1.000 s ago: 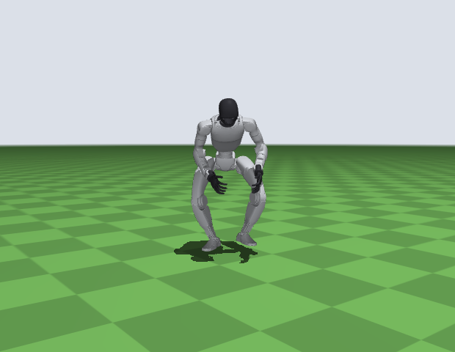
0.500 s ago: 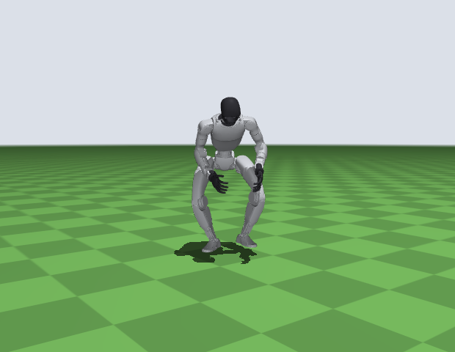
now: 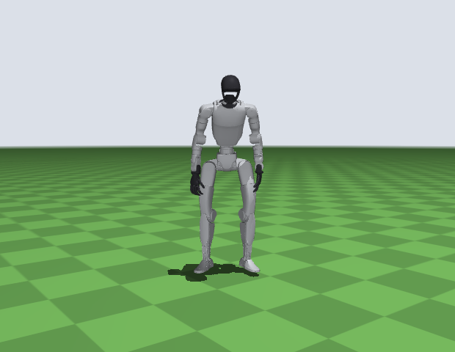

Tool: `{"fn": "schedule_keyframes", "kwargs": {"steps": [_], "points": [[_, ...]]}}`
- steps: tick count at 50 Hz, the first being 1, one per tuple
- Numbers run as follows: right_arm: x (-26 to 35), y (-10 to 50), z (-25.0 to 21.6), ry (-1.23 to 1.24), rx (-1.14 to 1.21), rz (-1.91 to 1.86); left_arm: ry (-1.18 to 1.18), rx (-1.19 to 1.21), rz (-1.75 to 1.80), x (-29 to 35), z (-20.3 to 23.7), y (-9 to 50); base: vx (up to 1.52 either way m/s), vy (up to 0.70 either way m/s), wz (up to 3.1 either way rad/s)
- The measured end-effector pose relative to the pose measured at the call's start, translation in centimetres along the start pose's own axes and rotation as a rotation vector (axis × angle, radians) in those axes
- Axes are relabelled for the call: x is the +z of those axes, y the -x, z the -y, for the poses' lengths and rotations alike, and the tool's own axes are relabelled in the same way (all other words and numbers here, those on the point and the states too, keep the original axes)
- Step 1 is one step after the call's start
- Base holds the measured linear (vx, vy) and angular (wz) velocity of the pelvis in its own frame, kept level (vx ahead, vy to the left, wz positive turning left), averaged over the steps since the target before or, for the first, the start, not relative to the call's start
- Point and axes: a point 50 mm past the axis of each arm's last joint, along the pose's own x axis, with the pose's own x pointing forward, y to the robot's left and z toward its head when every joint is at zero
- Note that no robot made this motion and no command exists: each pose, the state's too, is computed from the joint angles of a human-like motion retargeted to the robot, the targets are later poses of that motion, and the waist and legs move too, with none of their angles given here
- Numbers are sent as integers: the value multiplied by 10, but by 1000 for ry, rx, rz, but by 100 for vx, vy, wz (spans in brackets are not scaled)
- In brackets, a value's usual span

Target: Upper body actions

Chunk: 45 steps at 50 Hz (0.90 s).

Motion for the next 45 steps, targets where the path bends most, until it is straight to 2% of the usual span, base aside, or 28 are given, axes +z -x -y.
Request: {"fn": "schedule_keyframes", "kwargs": {"steps": [6,12,16,19,22,25,30,34,40,45], "points": [[-98,58,-60,-51,333,-462,240,123,-343,-119,-12,46,49,24,8],[-153,130,-100,-290,376,-893,404,102,-720,-188,8,91,37,12,41],[-157,142,-110,-481,336,-957,624,139,-782,-208,29,108,25,9,20],[-148,132,-113,-551,340,-907,707,31,-736,-210,40,109,17,0,-39],[-131,110,-109,-566,331,-788,660,-94,-693,-204,43,104,4,-1,-23],[-111,87,-102,-551,331,-655,526,-102,-685,-198,29,100,-2,-2,14],[-69,51,-86,-461,348,-432,272,-64,-627,-173,-3,82,-8,-5,-14],[-24,21,-63,-389,309,-230,225,2,-460,-126,-18,54,-24,-9,-61],[60,-8,-7,-372,176,135,199,-18,12,9,-30,11,-40,-20,27],[129,-6,43,-309,100,444,62,-57,359,127,-26,12,-29,-10,35]]}}
